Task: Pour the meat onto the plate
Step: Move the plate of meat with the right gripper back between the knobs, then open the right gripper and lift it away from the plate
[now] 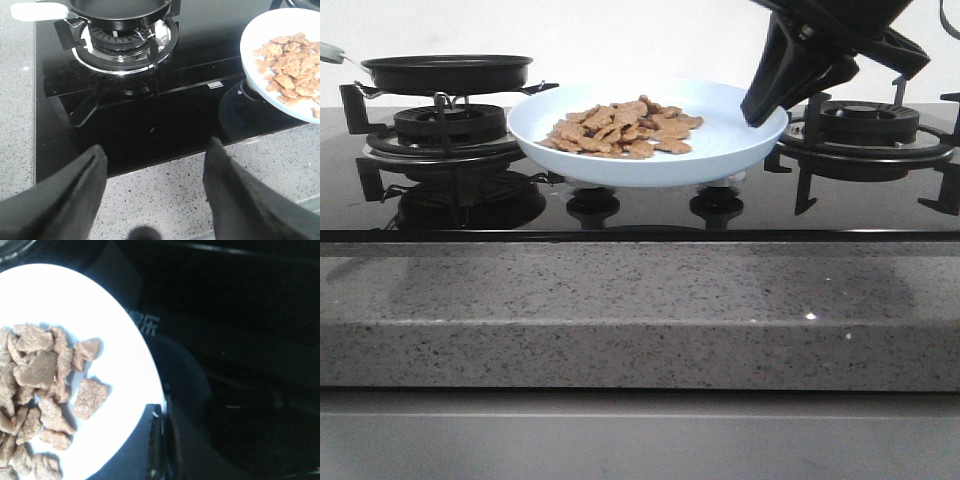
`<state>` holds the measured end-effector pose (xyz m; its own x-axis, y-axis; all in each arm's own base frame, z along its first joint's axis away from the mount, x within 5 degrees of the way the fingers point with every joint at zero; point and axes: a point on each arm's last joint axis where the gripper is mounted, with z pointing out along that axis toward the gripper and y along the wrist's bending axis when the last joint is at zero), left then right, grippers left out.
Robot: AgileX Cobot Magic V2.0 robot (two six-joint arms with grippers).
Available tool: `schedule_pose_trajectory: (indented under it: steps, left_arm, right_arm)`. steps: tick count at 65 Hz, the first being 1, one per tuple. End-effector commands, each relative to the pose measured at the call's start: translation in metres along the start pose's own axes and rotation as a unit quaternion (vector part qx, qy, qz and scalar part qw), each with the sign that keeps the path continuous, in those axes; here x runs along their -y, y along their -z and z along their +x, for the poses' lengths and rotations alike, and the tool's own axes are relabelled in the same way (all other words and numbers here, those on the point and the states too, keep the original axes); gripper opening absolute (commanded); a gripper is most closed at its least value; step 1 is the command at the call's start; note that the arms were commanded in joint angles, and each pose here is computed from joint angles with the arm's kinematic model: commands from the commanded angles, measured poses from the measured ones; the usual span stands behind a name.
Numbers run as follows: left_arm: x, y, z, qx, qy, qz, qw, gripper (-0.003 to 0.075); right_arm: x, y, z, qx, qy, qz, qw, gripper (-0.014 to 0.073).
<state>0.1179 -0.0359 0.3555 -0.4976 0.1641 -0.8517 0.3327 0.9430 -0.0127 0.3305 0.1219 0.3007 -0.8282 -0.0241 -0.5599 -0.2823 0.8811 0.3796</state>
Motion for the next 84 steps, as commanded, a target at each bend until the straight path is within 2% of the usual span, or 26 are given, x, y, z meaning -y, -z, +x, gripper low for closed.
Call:
schedule_pose_trajectory:
  steps: [1,18,49,68,84]
  left_arm:
    - [0.001,0.005,-0.012,0.044,0.006,0.0,0.999,0.0419]
    - [0.001,0.005,-0.012,0.044,0.006,0.0,0.999,0.0419]
    - [0.001,0.005,-0.012,0.044,0.006,0.0,0.999,0.0419]
    - [0.001,0.005,-0.012,0.044,0.006,0.0,0.999,0.0419]
    - [0.001,0.005,-0.012,0.044,0.006,0.0,0.999,0.0419]
  right_arm:
    - [-0.008,0.031,-0.023,0.082,0.003,-0.009,0.997,-0.0068]
    - [0.002,0.038,-0.064,0.096,0.002,-0.01,0.995,-0.0068]
    - [0.013,-0.016,-0.122,0.082,0.023,-0.02,0.996,-0.0068]
    - [0.033,-0.045,-0.128,0.057,0.032,0.033,0.997,-0.0066]
    - [0.035,-0.049,-0.127,0.052,0.033,0.037,0.997,-0.0055]
